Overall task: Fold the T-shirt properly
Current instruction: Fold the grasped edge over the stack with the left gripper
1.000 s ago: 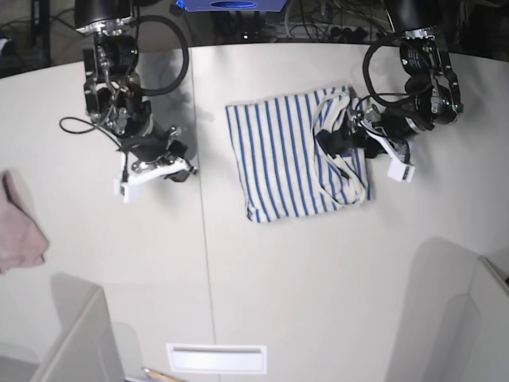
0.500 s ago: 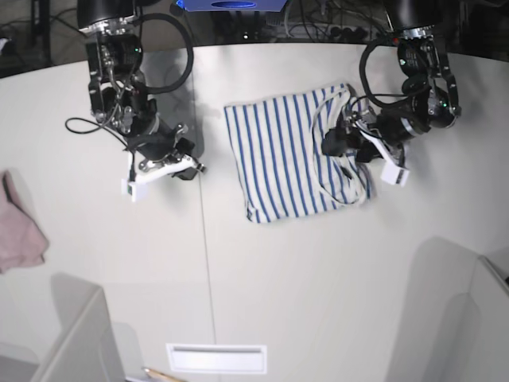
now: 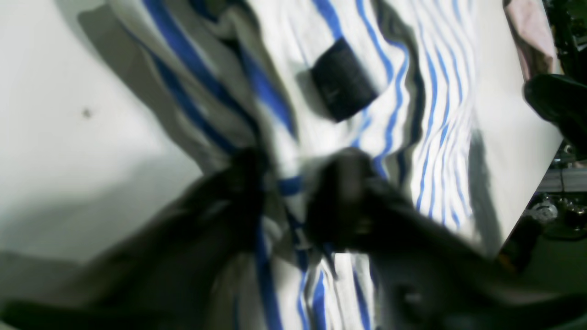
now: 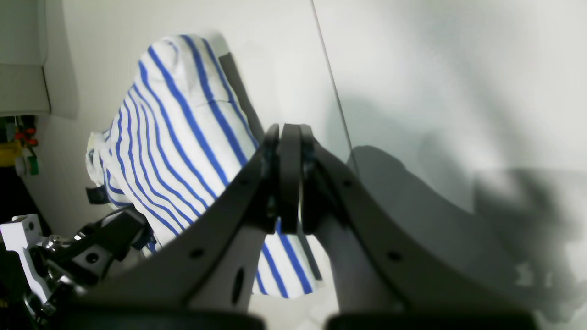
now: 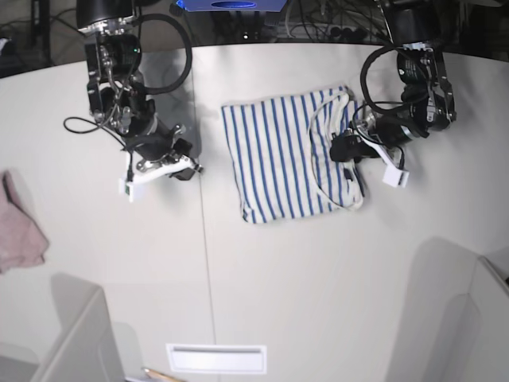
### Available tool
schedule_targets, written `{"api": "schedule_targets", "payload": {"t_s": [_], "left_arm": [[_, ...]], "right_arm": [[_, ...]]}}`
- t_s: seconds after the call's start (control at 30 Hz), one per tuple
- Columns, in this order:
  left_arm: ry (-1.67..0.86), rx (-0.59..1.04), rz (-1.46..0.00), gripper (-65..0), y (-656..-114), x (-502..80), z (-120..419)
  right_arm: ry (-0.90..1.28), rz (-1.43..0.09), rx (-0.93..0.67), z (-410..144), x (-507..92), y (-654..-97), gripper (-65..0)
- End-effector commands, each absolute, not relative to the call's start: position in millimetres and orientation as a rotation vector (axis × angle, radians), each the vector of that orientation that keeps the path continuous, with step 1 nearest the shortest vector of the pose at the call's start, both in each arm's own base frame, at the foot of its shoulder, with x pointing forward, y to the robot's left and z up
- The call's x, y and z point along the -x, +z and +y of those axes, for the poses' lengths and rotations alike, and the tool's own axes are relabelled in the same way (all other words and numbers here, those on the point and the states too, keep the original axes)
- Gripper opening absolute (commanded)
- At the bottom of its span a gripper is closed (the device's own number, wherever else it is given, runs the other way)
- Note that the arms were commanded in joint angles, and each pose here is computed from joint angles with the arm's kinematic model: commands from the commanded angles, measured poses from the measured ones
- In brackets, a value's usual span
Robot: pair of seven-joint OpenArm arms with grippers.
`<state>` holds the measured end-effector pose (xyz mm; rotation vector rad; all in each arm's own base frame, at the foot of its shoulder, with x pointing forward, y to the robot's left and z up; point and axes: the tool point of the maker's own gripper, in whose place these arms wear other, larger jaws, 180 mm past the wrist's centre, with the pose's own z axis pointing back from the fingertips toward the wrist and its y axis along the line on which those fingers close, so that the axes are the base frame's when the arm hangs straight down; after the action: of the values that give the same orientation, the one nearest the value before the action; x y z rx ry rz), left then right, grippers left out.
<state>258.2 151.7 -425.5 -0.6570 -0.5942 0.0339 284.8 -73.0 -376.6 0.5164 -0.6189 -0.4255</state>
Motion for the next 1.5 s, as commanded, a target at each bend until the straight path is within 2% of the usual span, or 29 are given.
{"api": "schedule_targets", "payload": {"t_s": [0.0,0.1,0.23,0.4,0.6,0.87,1.13,1.47], "left_arm": [[-0.003,0.592,-0.547,-52.0,-432,-252,161],[-0.044,0.506,-0.509,-65.0,-441,-250,170],[-0.089,0.424,-0.479,-65.0,-446,-252,179],[-0.283,0.332,-0.397,-65.0,-455,-252,171],[-0.492,0.276,-0.322,-65.0,-464,-247,151],[-0.745,0.123,-0.266,-65.0,-468,-258,137],[-0.984,-0.017,-0.296,-65.0,-452,-294,113],[-1.258,-0.128,-0.499,-65.0,-419,-348,70]], "right_arm": [[-0.416,-0.669,-0.528,-75,-294,-365,-65.0],[-0.416,-0.669,-0.528,-75,-294,-365,-65.0],[-0.416,-0.669,-0.528,-75,-294,-365,-65.0],[-0.420,-0.670,-0.526,-77,-294,-365,-65.0],[-0.520,-0.683,-0.474,-113,-289,-371,-65.0],[-0.612,-0.681,-0.408,-151,-274,-380,-65.0],[-0.655,-0.690,-0.376,-169,-269,-382,-65.0],[-0.650,-0.681,-0.369,-170,-268,-384,-65.0]]}}
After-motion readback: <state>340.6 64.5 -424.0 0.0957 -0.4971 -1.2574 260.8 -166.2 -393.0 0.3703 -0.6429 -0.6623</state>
